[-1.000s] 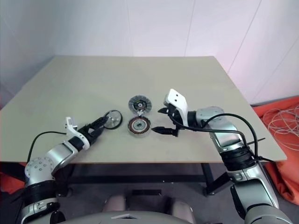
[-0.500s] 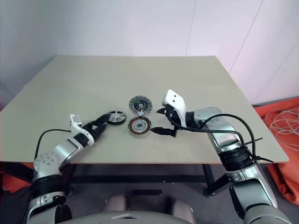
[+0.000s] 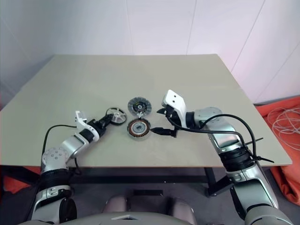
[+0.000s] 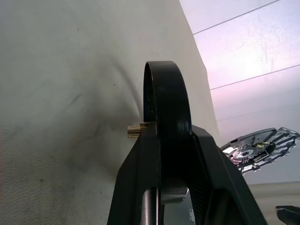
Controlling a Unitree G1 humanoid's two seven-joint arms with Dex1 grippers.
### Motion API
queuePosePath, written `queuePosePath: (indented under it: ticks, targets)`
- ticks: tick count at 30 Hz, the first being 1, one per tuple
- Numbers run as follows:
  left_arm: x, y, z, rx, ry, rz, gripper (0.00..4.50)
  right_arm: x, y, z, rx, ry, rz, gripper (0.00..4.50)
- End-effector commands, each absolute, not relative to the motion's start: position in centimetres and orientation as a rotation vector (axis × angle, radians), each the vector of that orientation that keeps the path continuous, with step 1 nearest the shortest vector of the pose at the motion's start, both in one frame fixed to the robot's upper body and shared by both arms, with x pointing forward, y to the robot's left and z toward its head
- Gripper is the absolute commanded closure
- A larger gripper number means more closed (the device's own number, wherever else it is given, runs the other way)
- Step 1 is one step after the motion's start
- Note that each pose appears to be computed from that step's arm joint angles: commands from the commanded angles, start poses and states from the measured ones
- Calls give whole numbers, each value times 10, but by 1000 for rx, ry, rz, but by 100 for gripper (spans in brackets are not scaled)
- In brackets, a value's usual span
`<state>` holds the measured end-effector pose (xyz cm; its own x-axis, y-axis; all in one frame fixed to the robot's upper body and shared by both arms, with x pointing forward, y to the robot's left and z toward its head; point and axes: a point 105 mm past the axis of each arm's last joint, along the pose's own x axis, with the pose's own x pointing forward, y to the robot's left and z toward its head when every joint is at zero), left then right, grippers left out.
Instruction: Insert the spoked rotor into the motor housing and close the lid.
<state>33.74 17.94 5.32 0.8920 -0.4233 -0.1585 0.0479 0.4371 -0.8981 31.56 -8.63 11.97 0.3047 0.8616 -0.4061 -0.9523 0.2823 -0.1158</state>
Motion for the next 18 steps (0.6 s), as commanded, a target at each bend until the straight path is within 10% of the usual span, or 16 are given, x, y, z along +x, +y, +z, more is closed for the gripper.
queuePosePath:
  ticks: [1,18]
  targets:
    - [324,195,66,-1076,359,-317,407,316,-87,133,-397,231,1236,0]
    - [270,121,125,-1236,445,-802,407,324,-103,128,-430,262,1189,0]
